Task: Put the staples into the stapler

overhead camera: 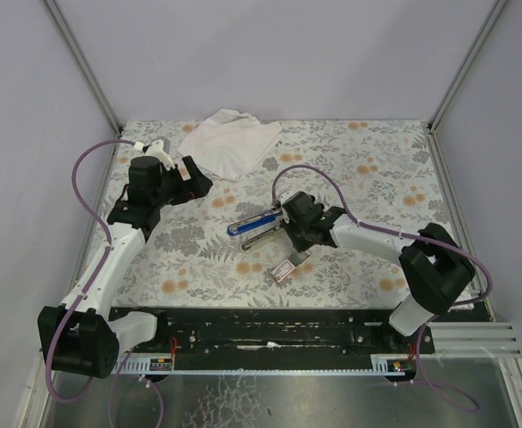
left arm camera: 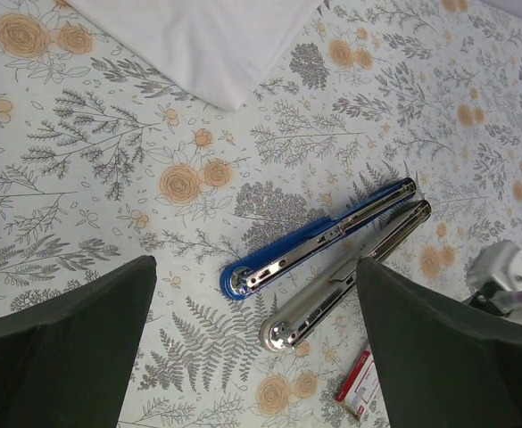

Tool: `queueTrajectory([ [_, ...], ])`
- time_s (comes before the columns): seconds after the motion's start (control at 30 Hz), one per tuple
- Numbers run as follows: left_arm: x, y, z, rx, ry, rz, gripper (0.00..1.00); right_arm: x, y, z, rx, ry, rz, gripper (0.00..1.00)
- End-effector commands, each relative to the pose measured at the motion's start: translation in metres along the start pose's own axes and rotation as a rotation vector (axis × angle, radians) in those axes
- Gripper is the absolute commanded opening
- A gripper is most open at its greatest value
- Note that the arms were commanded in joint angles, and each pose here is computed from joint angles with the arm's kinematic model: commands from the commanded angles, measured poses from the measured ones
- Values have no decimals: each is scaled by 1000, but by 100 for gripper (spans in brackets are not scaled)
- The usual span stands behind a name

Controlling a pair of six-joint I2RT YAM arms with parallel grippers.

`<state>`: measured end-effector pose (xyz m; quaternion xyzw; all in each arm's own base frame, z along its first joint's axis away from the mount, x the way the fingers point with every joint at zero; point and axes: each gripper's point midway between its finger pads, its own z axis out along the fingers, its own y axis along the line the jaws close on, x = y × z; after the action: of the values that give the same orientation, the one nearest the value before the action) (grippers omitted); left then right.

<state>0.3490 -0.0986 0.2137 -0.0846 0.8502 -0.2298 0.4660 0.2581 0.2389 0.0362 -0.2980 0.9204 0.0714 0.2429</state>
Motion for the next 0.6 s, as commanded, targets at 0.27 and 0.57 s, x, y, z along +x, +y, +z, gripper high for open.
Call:
queueTrajectory([
  [0.27,0,-5,5,48,3,0,93,-13,8,-16,-23,-61,38,15],
  [0.57,3,-5,7,52,14,-4,93,-6,6,-14,-12,-56,64,15],
])
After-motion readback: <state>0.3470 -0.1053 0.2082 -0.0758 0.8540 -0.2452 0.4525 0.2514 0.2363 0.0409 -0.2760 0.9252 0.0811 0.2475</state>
